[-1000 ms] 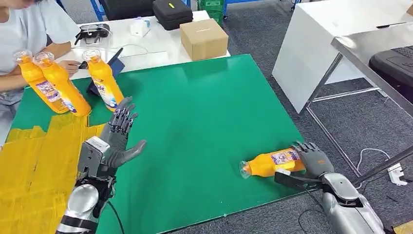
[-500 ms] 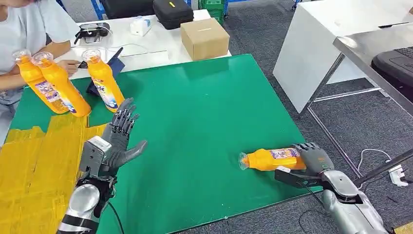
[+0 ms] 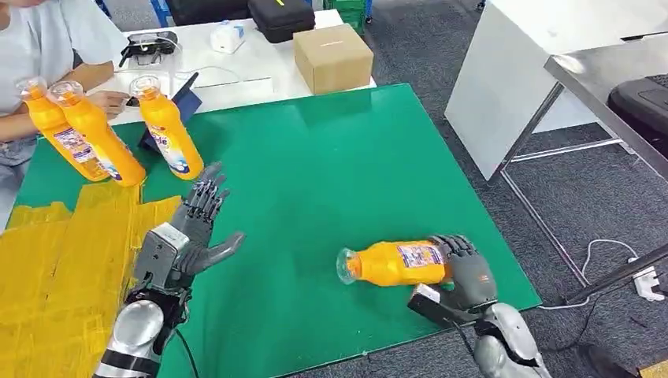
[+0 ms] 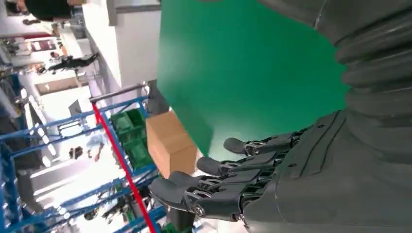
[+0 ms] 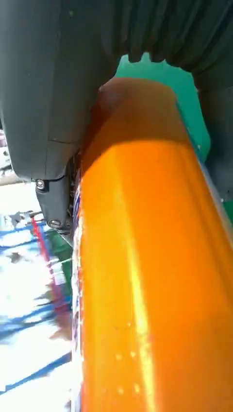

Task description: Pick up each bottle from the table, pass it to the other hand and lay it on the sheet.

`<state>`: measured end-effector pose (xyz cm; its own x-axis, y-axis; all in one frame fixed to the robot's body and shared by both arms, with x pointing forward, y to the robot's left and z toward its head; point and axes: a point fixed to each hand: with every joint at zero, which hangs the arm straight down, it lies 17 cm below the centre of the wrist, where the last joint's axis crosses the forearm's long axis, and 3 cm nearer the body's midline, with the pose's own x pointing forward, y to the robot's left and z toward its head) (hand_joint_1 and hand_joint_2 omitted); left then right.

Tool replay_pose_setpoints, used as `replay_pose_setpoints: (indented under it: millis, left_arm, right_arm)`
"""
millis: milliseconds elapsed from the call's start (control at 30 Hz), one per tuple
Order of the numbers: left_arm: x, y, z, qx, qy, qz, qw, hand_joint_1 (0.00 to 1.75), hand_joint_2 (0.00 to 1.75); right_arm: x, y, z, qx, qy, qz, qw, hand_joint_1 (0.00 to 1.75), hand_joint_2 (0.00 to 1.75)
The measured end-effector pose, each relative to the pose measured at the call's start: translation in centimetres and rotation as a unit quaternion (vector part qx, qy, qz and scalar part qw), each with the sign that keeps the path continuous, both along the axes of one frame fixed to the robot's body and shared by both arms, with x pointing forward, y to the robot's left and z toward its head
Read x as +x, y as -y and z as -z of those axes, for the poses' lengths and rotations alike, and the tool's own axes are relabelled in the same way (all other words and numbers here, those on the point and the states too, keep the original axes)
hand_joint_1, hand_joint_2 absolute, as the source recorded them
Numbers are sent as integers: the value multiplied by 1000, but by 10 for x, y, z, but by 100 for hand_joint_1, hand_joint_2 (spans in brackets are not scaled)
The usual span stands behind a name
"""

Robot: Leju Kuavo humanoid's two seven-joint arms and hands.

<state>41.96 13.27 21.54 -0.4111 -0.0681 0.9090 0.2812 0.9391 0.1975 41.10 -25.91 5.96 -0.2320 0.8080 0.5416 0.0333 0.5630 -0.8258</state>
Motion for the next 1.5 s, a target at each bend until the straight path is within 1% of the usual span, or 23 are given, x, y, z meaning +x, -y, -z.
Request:
replay_pose_setpoints:
  millis: [67, 133, 300, 467, 567, 633, 767, 833, 867, 967, 1067, 1333, 1500]
  left_arm:
    - [-5, 8, 5, 6, -4, 10, 1000, 0, 175]
    - [-10, 17, 8, 7, -7, 22, 1000, 0, 175]
    - [-22, 43, 13, 12, -13, 58, 998, 0, 175]
    - [-30, 64, 18, 13, -21, 87, 996, 0, 175]
    - [-33, 71, 20, 15, -23, 97, 995, 0, 175]
    - [-34, 74, 21, 15, -24, 101, 994, 0, 175]
    - [-32, 80, 16, 13, -18, 108, 994, 0, 175]
    - [-31, 84, 10, 9, -12, 109, 994, 0, 175]
    - [-30, 86, 8, 7, -10, 110, 994, 0, 175]
    - [-28, 90, 1, 5, -3, 111, 994, 0, 175]
    - [-26, 94, -2, 6, 2, 113, 994, 0, 175]
    - [-25, 95, -4, 6, 5, 114, 993, 0, 175]
    - [-19, 93, -14, 2, 18, 104, 994, 0, 175]
  right_arm:
    - [1, -4, -34, 49, 36, 15, 998, 175, 175]
    - [-1, -4, -57, 79, 63, 22, 995, 175, 175]
    - [-6, -1, -95, 182, 108, 27, 977, 175, 175]
    - [-3, -15, -109, 273, 103, 2, 957, 175, 175]
    - [0, -20, -116, 294, 107, -2, 950, 175, 175]
    - [1, -24, -120, 319, 106, -9, 942, 175, 175]
    - [8, -40, -130, 408, 86, -44, 908, 175, 175]
    - [14, -55, -135, 451, 70, -69, 887, 175, 175]
    - [16, -65, -136, 462, 62, -81, 881, 175, 175]
    - [20, -99, -136, 473, 37, -116, 873, 175, 175]
    - [20, -126, -137, 477, 23, -137, 868, 175, 175]
    - [19, -146, -130, 478, 1, -154, 865, 175, 175]
    - [16, -188, -126, 462, -33, -196, 864, 175, 175]
